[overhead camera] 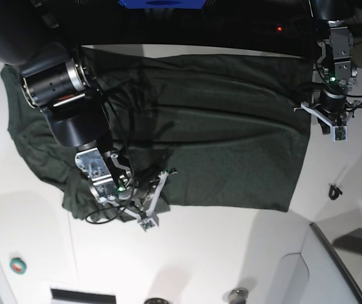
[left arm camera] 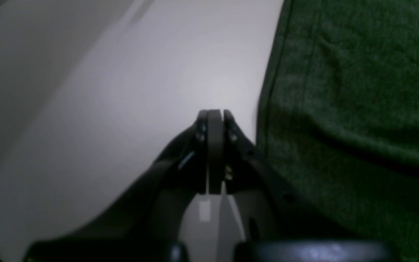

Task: Layout the t-shirt on the table in an organized manner, then fold the t-shirt properly
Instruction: 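Move the right gripper to the shirt hem and grasp the fabric, then sweep the right gripper across the shirt middle, flattening the fabric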

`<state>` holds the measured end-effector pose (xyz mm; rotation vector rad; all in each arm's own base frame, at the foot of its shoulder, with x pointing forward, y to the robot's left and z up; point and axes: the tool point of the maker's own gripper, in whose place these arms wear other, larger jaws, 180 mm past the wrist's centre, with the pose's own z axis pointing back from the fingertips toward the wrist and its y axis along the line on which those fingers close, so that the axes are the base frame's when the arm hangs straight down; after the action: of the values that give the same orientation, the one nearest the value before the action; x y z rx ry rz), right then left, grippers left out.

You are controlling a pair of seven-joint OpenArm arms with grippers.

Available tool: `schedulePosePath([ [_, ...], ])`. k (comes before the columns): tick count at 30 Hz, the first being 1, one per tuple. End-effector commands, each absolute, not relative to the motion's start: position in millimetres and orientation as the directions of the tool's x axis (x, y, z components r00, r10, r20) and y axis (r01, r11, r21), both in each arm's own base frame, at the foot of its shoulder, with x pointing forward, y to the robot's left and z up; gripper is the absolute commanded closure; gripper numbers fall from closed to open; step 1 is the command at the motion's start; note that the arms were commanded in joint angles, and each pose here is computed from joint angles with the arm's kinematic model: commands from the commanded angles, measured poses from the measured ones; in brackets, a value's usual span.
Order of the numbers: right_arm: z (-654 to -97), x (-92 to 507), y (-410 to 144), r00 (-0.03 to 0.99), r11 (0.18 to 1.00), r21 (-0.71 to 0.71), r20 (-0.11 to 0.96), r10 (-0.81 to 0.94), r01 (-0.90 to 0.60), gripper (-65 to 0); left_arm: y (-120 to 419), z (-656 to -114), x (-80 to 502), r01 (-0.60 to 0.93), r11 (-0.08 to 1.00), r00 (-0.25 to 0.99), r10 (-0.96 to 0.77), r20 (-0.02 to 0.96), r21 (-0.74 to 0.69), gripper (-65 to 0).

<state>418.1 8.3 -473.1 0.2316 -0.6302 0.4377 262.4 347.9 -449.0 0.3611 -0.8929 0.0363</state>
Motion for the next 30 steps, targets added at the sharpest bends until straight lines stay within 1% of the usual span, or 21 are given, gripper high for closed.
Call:
schedulePosePath([
  [1,-452.5,438.6,13.0,0.685,0.886,0.063,0.66,0.308,-0.459,-0.5,356.3,-433.8,271.5,-0.193,0.93,0.591,-0.143,0.794,0.312,0.0],
  [6,-444.6,443.9,15.5,0.669,0.882,0.059,0.676,0.31,-0.468,-0.2,355.9,-431.8,272.8,-0.193,0.93,0.586,-0.146,0.797,0.312,0.0],
  [8,-427.2,452.5,20.6,0.634,0.878,0.047,0.711,0.306,-0.477,0.0,355.8,-431.3,273.1,-0.193,0.93,0.585,-0.147,0.798,0.312,0.0],
  [10,-414.7,452.4,20.6,0.625,0.874,0.032,0.712,0.32,-0.484,0.0,355.8,-431.3,273.1,-0.193,0.93,0.585,-0.147,0.798,0.312,0.0],
  [15,-346.9,457.1,17.1,0.508,0.868,-0.045,0.795,0.33,-0.494,0.0,356.2,-432.4,273.1,-0.194,0.93,0.587,-0.144,0.796,0.311,0.0],
  [18,-315.8,449.2,8.2,0.461,0.865,-0.091,0.816,0.349,-0.493,0.0,356.2,-430.7,275.8,-0.196,0.93,0.583,-0.144,0.8,0.31,0.0],
  [23,-278.8,406.7,12.7,0.342,0.797,-0.169,0.838,0.426,-0.58,0.0,355.8,-427.5,279.0,-0.197,0.93,0.574,-0.147,0.806,0.31,0.0],
  [26,-276.3,370.9,12.5,0.313,0.767,-0.187,0.835,0.454,-0.614,0.0,355.8,-427.5,279.0,-0.197,0.93,0.574,-0.147,0.806,0.31,0.0],
  [28,-280.8,340.9,13.4,0.276,0.72,-0.207,0.826,0.491,-0.662,0.0,356.0,-428.0,279.0,-0.198,0.93,0.575,-0.145,0.805,0.309,0.0],
  [30,-282.0,309.6,22.0,0.229,0.657,-0.216,0.822,0.522,-0.722,0.0,356.2,-427.3,280.6,-0.197,0.929,0.574,-0.149,0.805,0.312,0.0],
])
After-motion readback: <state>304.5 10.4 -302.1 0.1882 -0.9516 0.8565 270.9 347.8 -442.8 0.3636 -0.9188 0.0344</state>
